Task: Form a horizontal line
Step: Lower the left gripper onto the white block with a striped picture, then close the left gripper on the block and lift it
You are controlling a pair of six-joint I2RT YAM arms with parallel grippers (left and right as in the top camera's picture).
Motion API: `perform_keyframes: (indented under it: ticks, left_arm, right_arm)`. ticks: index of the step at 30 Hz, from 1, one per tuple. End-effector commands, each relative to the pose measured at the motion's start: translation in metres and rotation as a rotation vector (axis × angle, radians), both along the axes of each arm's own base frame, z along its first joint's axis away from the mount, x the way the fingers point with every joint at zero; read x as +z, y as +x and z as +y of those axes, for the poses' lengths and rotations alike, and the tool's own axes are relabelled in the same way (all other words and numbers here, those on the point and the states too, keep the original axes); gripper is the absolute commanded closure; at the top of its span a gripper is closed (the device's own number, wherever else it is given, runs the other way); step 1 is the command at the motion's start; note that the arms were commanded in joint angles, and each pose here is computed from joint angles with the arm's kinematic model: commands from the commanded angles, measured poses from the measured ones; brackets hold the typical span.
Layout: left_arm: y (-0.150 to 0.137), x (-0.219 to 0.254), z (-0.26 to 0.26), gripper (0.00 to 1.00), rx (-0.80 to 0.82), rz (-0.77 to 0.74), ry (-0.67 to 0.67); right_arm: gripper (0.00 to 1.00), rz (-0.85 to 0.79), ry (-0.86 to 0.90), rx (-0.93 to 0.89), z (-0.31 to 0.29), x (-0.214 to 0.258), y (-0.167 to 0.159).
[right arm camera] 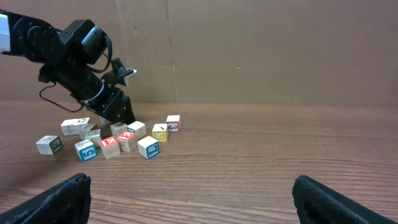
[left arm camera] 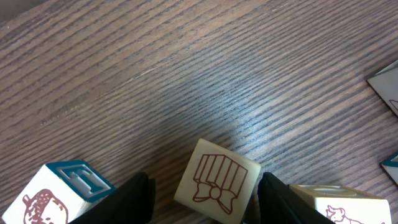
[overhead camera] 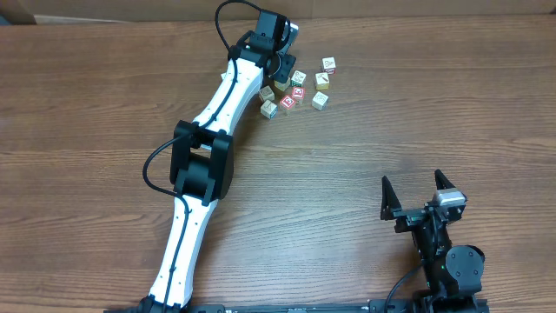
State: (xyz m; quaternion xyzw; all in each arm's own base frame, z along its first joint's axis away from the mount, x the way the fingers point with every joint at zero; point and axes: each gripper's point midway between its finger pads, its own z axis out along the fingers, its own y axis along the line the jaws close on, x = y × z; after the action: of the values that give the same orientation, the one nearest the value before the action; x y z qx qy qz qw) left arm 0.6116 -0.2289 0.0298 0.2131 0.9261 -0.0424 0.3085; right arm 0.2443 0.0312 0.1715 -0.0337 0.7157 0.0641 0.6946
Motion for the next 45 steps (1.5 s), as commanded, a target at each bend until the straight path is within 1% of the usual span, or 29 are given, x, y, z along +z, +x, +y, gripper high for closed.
perform_keyframes:
  ticks: [1,3,5,7,10,15,17,23,25,26,29,32,33,36,41,45]
  left_arm:
    - [0.001,-0.024,0.010,0.50,0.005,0.021,0.030]
    - [0.002,-0.023,0.010,0.56,0.007,0.018,0.031]
    - [0.005,-0.022,0.014,0.58,0.030,0.010,0.038]
    - [0.009,-0.021,0.023,0.59,0.092,-0.002,0.054]
    - [0.011,-0.020,0.029,0.54,0.143,-0.007,0.045]
    - [0.011,-0.021,0.028,0.52,0.141,-0.004,0.044]
    - [0.010,-0.021,0.028,0.50,0.140,-0.002,0.043]
    - [0.009,-0.022,0.021,0.49,0.117,0.008,0.012]
    - [0.010,-0.021,0.021,0.61,0.118,0.005,0.011]
    - [0.010,-0.021,0.021,0.64,0.118,0.005,0.011]
    - [0.008,-0.022,0.021,0.63,0.116,0.014,0.012]
    - [0.008,-0.021,0.020,0.66,0.114,0.010,0.010]
    - [0.009,-0.017,0.019,0.64,0.113,0.003,0.008]
    - [0.013,0.002,0.019,0.64,0.116,-0.027,-0.002]
    - [0.018,0.058,0.017,0.67,0.128,-0.100,-0.043]
    - [0.014,0.105,0.018,0.69,0.171,-0.138,-0.101]
  right_arm:
    - [0.00,-0.003,-0.005,0.004,0.001,-0.002,0.000]
    - [0.00,-0.003,-0.005,0.005,0.001,-0.002,0.000]
    - [0.00,-0.003,-0.005,0.004,0.001,-0.002,0.000]
    - [0.00,-0.003,-0.005,0.005,0.001,-0.002,0.000]
    - [0.00,-0.003,-0.005,0.005,0.001,-0.002,0.000]
    - [0.00,-0.003,-0.005,0.004,0.001,-0.002,0.000]
    - [0.00,-0.003,-0.005,0.004,0.001,-0.002,0.000]
    - [0.00,-0.003,-0.005,0.005,0.001,-0.002,0.000]
    - [0.00,-0.003,-0.005,0.005,0.001,-0.002,0.000]
    - [0.00,-0.003,-0.005,0.004,0.001,-0.002,0.000]
    - [0.00,-0.003,-0.005,0.005,0.001,-0.002,0.000]
    - [0.00,-0.003,-0.005,0.004,0.001,-0.002,0.000]
    - [0.00,-0.003,-0.005,0.004,0.001,-0.002,0.000]
    - [0.00,-0.003,-0.005,0.004,0.001,-0.002,0.000]
    - [0.00,-0.003,-0.005,0.004,0.001,-0.002,0.000]
    - [0.00,-0.003,-0.005,0.004,0.001,-0.002,0.000]
